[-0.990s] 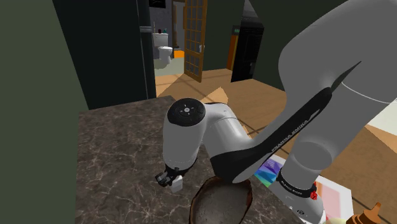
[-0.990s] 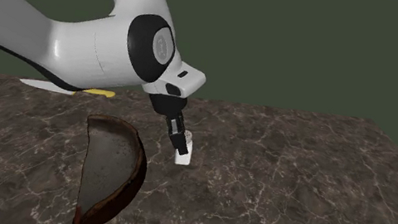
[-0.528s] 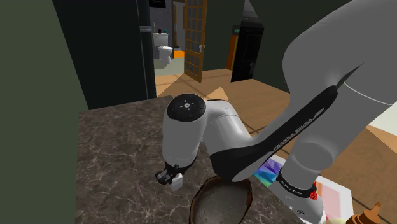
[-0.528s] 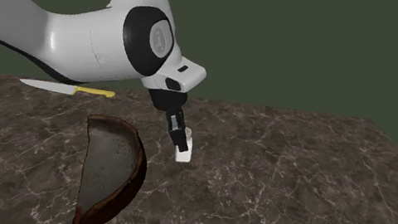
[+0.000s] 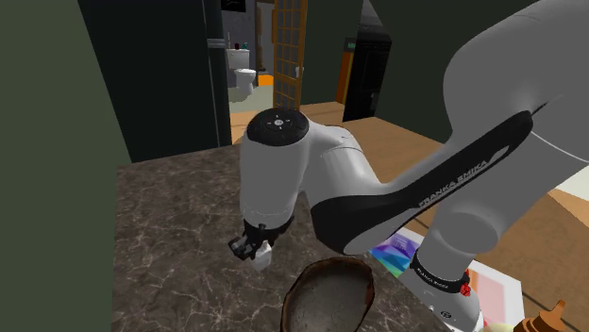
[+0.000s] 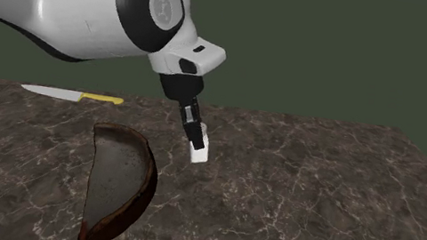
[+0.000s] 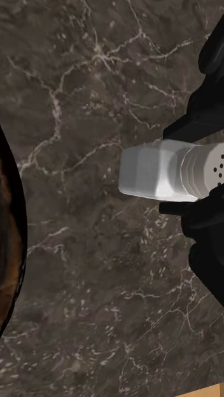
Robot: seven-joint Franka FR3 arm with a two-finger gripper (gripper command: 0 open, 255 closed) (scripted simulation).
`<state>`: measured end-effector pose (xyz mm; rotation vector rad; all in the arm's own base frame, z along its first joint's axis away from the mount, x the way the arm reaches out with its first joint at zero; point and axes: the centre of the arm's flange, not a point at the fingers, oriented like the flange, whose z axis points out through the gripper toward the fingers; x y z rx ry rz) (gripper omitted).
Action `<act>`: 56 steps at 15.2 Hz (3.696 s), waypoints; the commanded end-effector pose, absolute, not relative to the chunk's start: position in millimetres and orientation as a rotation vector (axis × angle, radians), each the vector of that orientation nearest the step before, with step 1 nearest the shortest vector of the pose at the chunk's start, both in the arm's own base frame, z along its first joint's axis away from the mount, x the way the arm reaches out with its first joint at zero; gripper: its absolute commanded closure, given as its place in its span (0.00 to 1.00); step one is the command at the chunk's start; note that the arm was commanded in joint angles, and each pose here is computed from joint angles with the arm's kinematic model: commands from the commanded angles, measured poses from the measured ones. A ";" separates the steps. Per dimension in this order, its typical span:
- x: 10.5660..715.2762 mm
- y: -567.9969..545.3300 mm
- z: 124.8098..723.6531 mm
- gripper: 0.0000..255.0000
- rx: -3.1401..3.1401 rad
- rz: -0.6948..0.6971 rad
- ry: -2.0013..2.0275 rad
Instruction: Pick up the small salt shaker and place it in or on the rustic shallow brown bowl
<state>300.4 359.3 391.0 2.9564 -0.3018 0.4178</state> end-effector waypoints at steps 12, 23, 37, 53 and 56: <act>300.4 359.5 459.2 1.00 2.956 0.417 -0.302; 287.4 358.4 510.8 1.00 2.956 0.417 -0.302; 131.6 345.3 518.9 1.00 2.956 0.417 -0.302; 131.6 345.3 439.3 1.00 2.956 0.417 -0.302; 131.6 345.3 439.3 1.00 2.956 0.417 -0.302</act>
